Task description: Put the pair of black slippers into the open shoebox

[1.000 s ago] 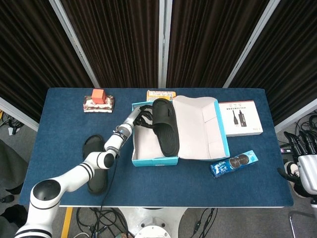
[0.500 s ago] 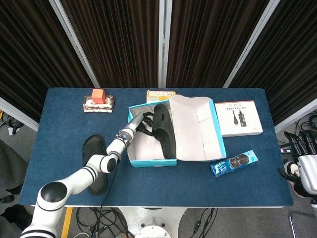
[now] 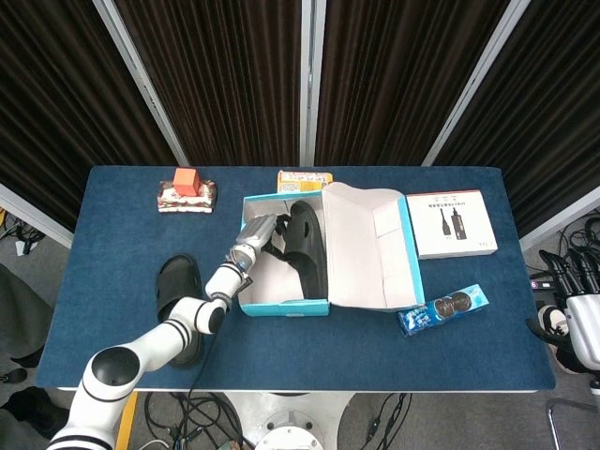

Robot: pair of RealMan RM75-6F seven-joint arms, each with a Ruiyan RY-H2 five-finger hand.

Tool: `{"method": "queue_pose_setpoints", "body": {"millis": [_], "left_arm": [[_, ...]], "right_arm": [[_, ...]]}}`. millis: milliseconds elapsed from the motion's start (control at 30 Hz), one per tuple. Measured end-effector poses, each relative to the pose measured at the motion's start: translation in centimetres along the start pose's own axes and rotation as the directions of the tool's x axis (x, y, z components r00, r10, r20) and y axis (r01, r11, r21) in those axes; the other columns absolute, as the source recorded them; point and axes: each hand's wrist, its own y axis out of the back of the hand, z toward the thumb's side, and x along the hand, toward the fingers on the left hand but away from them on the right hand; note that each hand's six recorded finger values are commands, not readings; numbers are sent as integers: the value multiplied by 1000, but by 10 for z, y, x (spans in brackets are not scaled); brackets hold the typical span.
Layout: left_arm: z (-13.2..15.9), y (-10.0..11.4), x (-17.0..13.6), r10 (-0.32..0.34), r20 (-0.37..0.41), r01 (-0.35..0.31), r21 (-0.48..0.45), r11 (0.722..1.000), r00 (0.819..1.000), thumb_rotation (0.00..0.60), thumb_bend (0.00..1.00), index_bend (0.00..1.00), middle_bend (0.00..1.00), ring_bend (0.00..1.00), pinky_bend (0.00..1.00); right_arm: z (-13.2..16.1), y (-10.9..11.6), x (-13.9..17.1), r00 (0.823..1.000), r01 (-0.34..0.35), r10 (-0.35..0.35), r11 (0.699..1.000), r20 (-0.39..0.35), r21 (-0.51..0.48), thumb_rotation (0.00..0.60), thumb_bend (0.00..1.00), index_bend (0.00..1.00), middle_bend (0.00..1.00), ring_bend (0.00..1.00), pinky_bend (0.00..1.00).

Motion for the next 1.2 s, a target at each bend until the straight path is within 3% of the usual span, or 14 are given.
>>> {"method": "queue_pose_setpoints", "body": {"millis": [167, 300, 733, 1033, 1200], "left_arm": [[7, 1, -1, 40, 23, -43, 143, 989, 999, 600, 0, 102, 150, 80, 333], [12, 2, -3, 69, 36, -75, 221, 972, 997, 600, 0, 39, 22, 1, 216], [25, 13, -11, 121, 45, -129, 369, 920, 992, 600, 0, 0, 0, 0, 79], [34, 33, -30, 88, 33, -94, 358, 929, 996, 600, 0, 0, 0, 0, 53], [38, 65, -53, 82, 53, -95, 337, 937, 995, 600, 0, 0, 0, 0, 53]], "right_arm": [[0, 0, 1, 1000, 0, 0, 1000, -3, -5, 600, 36, 0, 140, 0, 0], [0, 0, 2, 1000, 1, -1, 1000, -8, -7, 600, 42, 0, 140, 0, 0], [-2, 3, 6, 1000, 7, -8, 1000, -18, -13, 600, 70, 0, 140, 0, 0], [0, 4, 7, 999, 11, -11, 1000, -30, -16, 600, 70, 0, 140, 0, 0], [1, 6, 6, 999, 15, -15, 1000, -38, -16, 600, 71, 0, 140, 0, 0]]}}
